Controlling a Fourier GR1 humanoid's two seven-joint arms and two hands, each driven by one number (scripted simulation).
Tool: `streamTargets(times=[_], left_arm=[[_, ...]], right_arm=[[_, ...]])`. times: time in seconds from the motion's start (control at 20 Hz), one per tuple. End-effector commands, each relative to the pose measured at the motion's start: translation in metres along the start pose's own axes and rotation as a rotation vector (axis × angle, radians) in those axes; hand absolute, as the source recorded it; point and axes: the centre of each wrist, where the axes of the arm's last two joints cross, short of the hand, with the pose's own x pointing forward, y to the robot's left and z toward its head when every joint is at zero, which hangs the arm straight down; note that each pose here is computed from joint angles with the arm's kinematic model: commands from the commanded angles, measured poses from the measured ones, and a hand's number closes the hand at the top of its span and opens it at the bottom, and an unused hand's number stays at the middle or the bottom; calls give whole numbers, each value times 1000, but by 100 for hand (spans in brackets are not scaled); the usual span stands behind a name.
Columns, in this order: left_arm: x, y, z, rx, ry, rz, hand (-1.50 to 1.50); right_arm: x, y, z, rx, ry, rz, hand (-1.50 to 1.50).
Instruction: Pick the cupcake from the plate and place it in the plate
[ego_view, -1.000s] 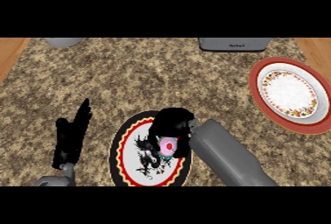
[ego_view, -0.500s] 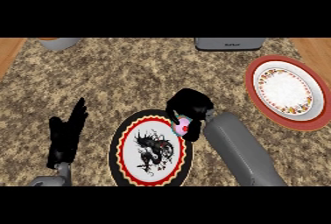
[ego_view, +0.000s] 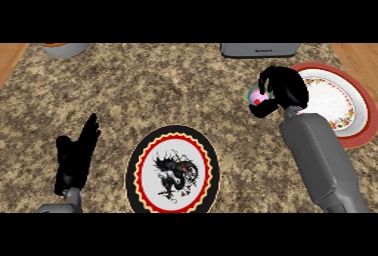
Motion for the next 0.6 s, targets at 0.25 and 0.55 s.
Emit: streamTargets(times=[0.25, 0.55], left_arm=[[-1, -7, -1, -3, 18, 4, 0], [5, 6, -8, -26, -5, -17, 0]], right_arm=[[-1, -56, 8, -461, 227, -21, 150], [-44, -81, -4, -489, 391, -50, 150]])
